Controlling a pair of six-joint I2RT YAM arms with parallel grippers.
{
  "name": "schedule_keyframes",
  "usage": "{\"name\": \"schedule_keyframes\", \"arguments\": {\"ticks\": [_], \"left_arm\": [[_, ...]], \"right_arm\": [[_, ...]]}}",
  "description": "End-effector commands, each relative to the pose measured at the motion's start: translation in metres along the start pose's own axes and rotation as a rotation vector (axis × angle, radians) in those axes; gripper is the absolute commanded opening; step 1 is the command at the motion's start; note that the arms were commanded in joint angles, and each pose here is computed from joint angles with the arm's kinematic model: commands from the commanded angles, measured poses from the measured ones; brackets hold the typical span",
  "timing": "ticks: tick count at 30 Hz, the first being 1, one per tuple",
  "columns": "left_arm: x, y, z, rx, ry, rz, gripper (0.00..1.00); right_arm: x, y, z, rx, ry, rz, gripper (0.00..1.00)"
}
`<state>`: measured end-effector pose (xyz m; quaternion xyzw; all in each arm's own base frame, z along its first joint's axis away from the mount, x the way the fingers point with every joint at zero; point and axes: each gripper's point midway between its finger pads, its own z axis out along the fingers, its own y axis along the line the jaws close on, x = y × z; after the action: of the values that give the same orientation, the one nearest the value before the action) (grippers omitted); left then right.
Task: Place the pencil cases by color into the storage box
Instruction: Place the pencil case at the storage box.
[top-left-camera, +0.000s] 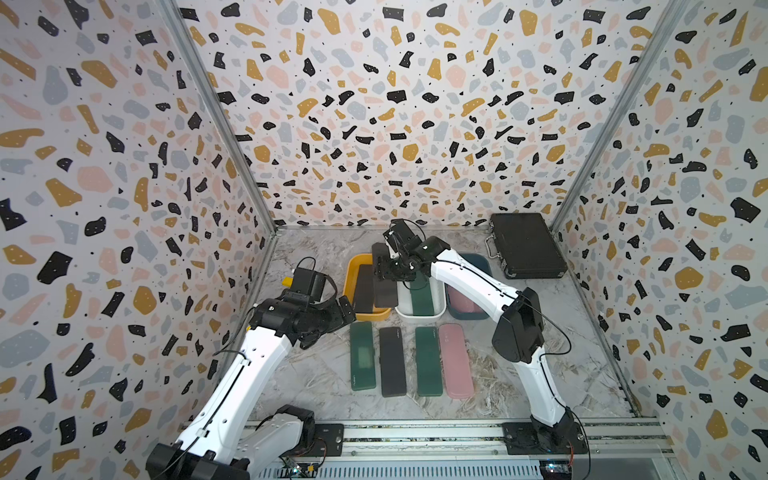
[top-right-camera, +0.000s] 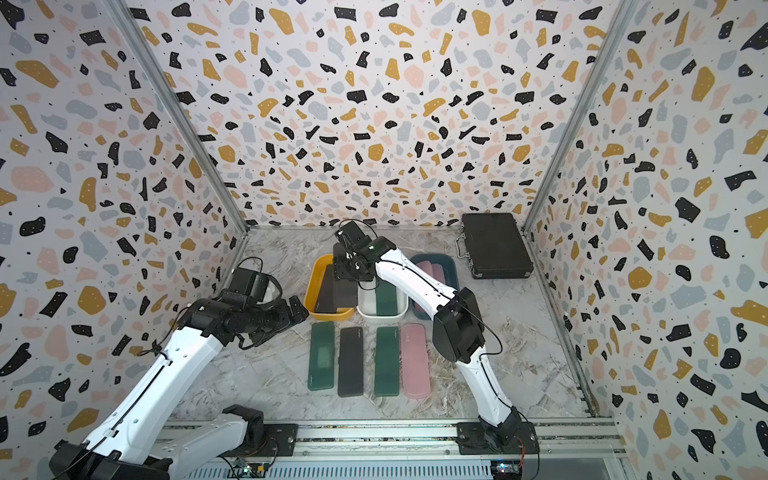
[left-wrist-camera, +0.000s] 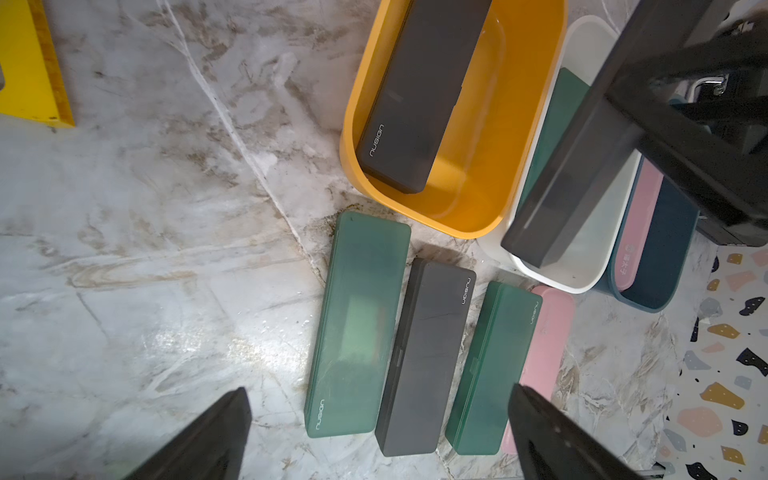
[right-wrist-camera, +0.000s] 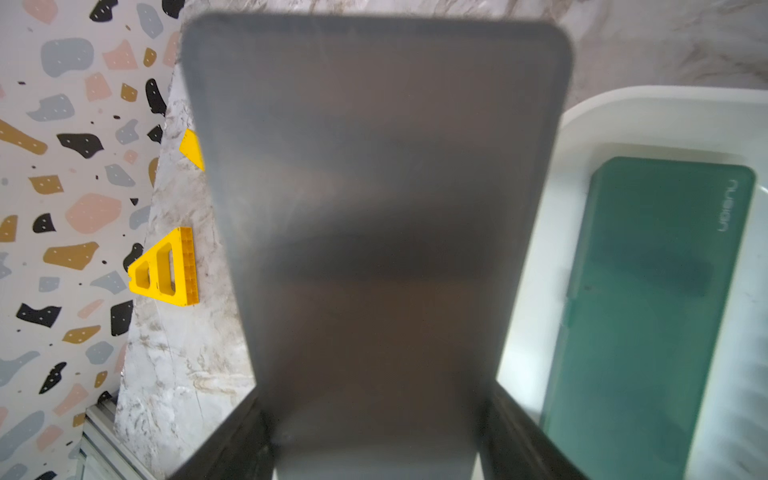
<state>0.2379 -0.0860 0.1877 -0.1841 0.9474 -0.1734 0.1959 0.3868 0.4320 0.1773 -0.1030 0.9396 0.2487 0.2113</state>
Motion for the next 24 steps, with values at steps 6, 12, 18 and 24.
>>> {"name": "schedule_keyframes", "arguments": {"ticks": [6,12,18,24], "left_arm": [[0.001,0.005,-0.002,-0.011,-0.013,-0.007,1.00],[0.003,0.007,-0.001,-0.017,-0.008,-0.006,1.00],[0.003,0.008,-0.002,-0.021,-0.009,0.001,1.00],[0.003,0.009,-0.001,-0.027,-0.007,0.004,1.00]], "right_arm": [[-0.026,0.027,0.006,-0.088,-0.087,0.026,0.45],[-0.026,0.025,0.024,-0.085,-0.085,0.029,0.45],[-0.028,0.022,0.041,-0.074,-0.084,0.027,0.45],[-0.020,0.014,0.058,-0.048,-0.055,0.038,0.45]]}}
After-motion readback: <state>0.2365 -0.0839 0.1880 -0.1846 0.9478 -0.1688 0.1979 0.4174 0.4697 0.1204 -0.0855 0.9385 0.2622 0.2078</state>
